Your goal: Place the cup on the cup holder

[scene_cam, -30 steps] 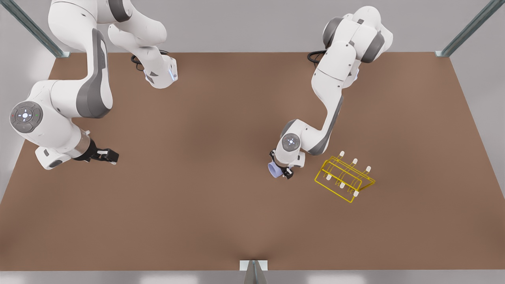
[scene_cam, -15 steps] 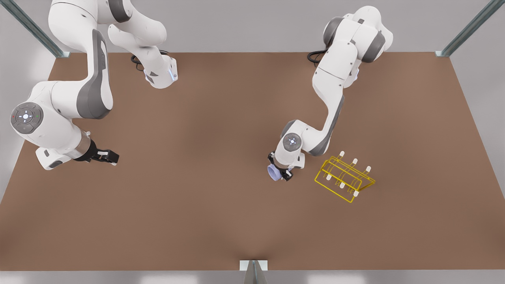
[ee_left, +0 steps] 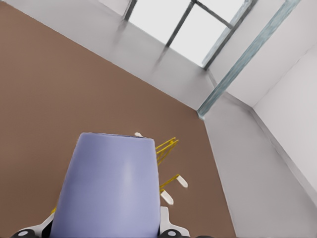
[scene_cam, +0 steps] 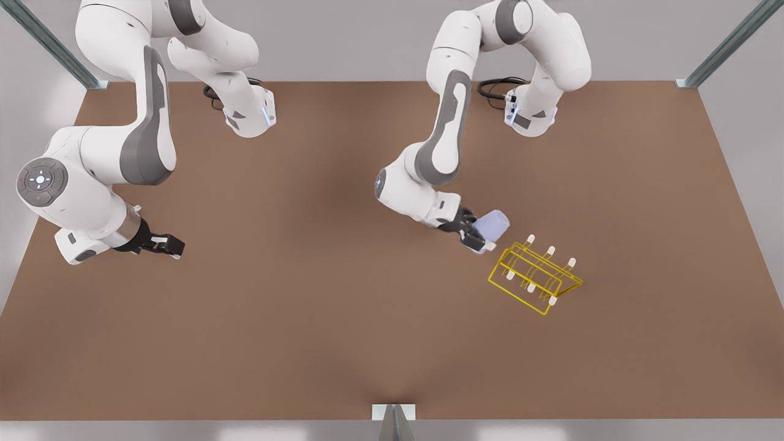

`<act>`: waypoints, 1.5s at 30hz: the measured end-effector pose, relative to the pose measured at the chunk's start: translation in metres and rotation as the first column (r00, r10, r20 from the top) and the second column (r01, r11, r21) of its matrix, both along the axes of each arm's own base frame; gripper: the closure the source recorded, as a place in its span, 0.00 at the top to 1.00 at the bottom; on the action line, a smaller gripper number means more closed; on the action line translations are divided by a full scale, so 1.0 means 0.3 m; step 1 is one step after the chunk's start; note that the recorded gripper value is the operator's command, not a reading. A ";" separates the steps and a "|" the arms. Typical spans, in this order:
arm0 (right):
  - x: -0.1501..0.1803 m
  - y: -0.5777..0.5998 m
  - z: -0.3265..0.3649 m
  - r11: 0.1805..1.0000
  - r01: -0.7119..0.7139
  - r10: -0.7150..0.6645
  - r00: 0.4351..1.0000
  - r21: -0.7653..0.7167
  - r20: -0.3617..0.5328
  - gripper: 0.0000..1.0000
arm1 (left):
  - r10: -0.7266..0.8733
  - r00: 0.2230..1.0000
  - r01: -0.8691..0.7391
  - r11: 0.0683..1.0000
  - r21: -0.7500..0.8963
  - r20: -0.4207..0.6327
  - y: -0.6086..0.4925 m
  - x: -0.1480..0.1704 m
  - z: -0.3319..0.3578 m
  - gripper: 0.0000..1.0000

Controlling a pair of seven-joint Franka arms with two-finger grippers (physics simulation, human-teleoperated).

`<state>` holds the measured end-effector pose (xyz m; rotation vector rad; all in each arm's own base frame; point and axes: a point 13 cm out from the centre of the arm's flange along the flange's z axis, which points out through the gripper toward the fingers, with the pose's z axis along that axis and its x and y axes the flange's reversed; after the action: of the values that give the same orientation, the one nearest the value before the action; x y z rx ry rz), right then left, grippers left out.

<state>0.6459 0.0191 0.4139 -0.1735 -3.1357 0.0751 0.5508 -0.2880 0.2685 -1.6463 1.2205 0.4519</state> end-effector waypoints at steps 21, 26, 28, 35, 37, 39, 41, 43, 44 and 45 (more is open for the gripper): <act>0.005 0.000 0.001 1.000 0.004 -0.004 1.000 0.002 0.005 1.00 | -0.053 0.796 0.362 0.840 0.405 -0.603 0.245 0.310 -0.105 0.76; 0.006 0.001 0.001 1.000 0.004 -0.004 1.000 0.002 0.005 1.00 | -0.049 0.789 0.340 0.865 0.369 -0.612 0.289 0.310 -0.174 0.77; 0.006 0.000 0.001 1.000 0.005 -0.005 1.000 0.002 0.006 1.00 | -0.068 0.802 0.322 0.886 0.333 -0.594 0.286 0.305 -0.207 0.77; 0.009 0.000 0.001 1.000 0.005 -0.005 1.000 0.002 0.009 1.00 | -0.070 0.840 0.278 0.907 0.315 -0.538 0.301 0.292 -0.284 0.77; 0.009 0.000 0.001 1.000 0.005 -0.005 1.000 0.001 0.010 1.00 | -0.071 0.850 0.271 0.909 0.317 -0.522 0.298 0.289 -0.293 1.00; 0.010 -0.001 0.001 1.000 0.005 -0.005 1.000 0.001 0.010 1.00 | -0.070 0.859 0.263 0.911 0.319 -0.507 0.296 0.286 -0.294 1.00; 0.010 -0.001 0.002 1.000 0.005 -0.005 1.000 0.001 0.011 1.00 | -0.069 0.867 0.255 0.912 0.322 -0.494 0.292 0.280 -0.291 1.00; 0.011 -0.001 0.002 1.000 0.006 -0.006 1.000 0.002 0.012 1.00 | -0.068 0.874 0.251 0.911 0.328 -0.481 0.283 0.267 -0.285 1.00; 0.011 -0.001 0.002 1.000 0.005 -0.005 1.000 0.002 0.012 1.00 | -0.069 0.877 0.250 0.911 0.329 -0.475 0.277 0.263 -0.282 1.00; 0.011 0.000 0.002 1.000 0.005 -0.005 1.000 0.002 0.012 1.00 | -0.070 0.880 0.248 0.911 0.330 -0.469 0.268 0.253 -0.273 1.00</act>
<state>0.6492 0.0190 0.4147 -0.1832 -3.1473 0.0714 0.6268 -0.2076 0.1864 -1.1208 1.4827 0.9409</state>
